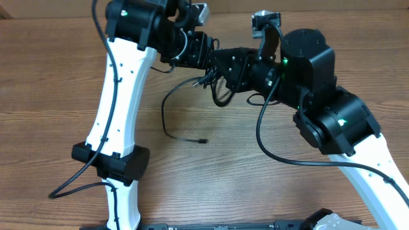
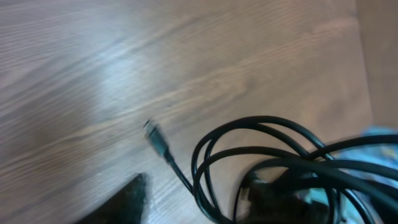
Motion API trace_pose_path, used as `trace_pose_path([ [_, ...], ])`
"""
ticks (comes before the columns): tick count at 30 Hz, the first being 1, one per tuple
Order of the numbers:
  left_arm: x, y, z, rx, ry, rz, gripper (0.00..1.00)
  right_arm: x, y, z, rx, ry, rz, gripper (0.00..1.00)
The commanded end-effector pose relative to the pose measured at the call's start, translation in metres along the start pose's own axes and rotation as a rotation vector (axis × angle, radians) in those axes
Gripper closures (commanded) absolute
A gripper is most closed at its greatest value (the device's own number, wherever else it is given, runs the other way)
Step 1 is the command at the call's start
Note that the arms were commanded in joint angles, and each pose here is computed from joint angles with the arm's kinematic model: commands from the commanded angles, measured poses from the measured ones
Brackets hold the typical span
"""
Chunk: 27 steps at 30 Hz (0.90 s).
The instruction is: Untangle cables
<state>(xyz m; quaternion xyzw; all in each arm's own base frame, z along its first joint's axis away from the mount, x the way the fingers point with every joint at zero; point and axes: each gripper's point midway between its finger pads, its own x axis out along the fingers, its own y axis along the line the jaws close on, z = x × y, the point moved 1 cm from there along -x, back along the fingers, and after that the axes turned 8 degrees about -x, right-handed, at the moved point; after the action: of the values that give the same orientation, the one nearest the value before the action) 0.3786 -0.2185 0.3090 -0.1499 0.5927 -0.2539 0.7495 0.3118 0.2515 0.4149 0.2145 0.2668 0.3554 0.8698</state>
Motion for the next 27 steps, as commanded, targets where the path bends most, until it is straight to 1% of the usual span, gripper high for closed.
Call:
trace_pose_path([
  [1,0.025,0.016,0.007,-0.034,0.039,0.031,0.66,-0.041,0.034,0.019,-0.038,-0.092,0.099,0.96],
  [4,0.028,0.018,0.012,-0.030,0.027,0.038,0.75,-0.053,0.032,0.026,-0.039,-0.124,0.089,0.96],
  [6,0.027,0.026,0.016,-0.050,0.004,0.088,0.78,-0.061,0.027,0.032,-0.035,-0.147,0.072,0.96],
  [10,0.020,0.060,0.024,-0.204,-0.078,0.289,0.80,-0.075,0.004,0.042,-0.012,-0.181,0.002,0.96],
  [12,0.012,0.080,0.027,-0.296,-0.126,0.392,0.81,-0.083,-0.015,0.046,0.009,-0.192,-0.059,0.96],
  [13,0.010,0.085,0.027,-0.319,-0.133,0.411,0.81,-0.085,-0.025,0.047,0.022,-0.197,-0.093,0.96],
  [18,0.001,0.103,0.023,-0.384,-0.128,0.445,0.87,-0.100,-0.080,0.045,0.099,-0.207,-0.315,0.96],
  [20,0.000,0.105,0.024,-0.395,-0.125,0.430,0.89,-0.103,-0.097,0.042,0.124,-0.199,-0.384,0.96],
  [24,0.001,0.101,0.023,-0.397,-0.113,0.402,0.96,-0.099,-0.110,0.032,0.149,-0.154,-0.424,0.96],
  [27,0.001,0.101,0.023,-0.367,-0.107,0.404,0.96,-0.092,-0.119,0.022,0.173,-0.104,-0.449,0.90],
])
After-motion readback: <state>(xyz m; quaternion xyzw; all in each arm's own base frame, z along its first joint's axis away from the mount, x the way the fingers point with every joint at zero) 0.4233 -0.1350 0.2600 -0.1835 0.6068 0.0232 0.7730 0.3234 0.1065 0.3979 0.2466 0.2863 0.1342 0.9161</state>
